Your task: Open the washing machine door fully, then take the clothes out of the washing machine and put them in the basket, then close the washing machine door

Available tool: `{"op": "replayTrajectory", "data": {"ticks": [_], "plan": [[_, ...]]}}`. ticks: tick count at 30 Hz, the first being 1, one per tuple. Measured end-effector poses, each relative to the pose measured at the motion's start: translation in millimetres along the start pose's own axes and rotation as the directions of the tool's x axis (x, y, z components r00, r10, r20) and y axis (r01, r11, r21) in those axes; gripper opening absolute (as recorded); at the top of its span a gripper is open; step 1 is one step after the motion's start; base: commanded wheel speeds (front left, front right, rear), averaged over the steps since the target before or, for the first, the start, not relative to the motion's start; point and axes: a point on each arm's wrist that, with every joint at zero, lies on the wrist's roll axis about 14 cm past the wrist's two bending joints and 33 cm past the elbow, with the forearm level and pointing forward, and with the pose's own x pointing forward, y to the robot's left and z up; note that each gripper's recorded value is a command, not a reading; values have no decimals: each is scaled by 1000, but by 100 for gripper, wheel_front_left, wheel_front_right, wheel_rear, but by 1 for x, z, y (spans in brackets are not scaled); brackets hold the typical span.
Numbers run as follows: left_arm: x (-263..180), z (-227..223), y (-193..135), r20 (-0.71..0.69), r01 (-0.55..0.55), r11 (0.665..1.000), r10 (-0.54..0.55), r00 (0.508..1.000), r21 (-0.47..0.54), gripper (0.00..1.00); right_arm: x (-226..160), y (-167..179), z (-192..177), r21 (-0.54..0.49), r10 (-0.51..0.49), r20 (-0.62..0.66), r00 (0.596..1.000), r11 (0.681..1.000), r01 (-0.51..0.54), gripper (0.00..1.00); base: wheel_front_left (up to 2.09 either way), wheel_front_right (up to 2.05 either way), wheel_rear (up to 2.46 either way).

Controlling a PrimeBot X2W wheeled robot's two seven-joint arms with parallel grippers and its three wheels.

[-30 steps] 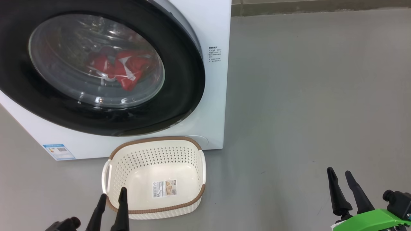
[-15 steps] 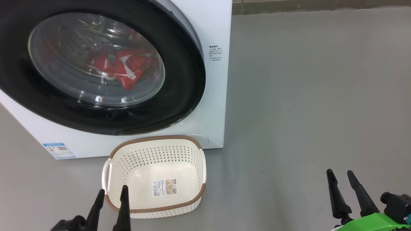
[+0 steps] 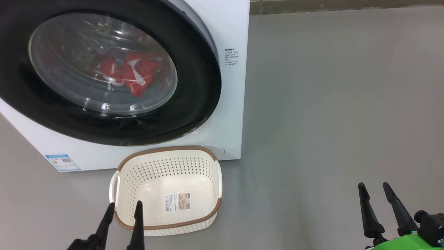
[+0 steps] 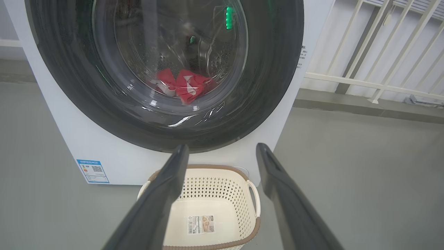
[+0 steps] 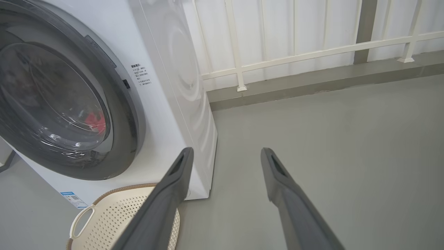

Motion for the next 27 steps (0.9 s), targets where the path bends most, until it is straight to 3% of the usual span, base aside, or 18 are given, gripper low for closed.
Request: {"op": "replayTrajectory", "data": {"ticks": [6, 22, 23, 24, 25, 27], "plan": [[0, 0, -1, 5, 9, 999, -10, 1000, 47, 100, 1, 2, 2, -45, 14, 10, 1000, 999, -13, 100, 0, 0, 0], [-3, 2, 1, 10, 5, 999, -6, 1000, 49, 100, 1, 4, 5, -31, 17, 20, 1000, 999, -16, 100, 0, 0, 0], [-3, 2, 1, 9, 6, 999, -6, 1000, 49, 100, 1, 5, 4, -14, 15, 21, 1000, 1000, -15, 47, 0, 0, 0], [-4, 1, 0, 9, 7, 999, -7, 1000, 49, 100, 1, 7, 4, 7, 16, 22, 1000, 1000, -16, 9, 0, 0, 0], [-4, 1, 0, 8, 9, 999, -10, 1000, 49, 100, 2, 10, 3, 32, 18, 23, 1000, 999, -19, 0, 0, 0, 0], [-4, 0, -3, 4, 17, 999, -18, 1000, 48, 100, 5, 19, 2, 75, 35, 25, 999, 997, -37, 0, 0, 0, 0]]}}
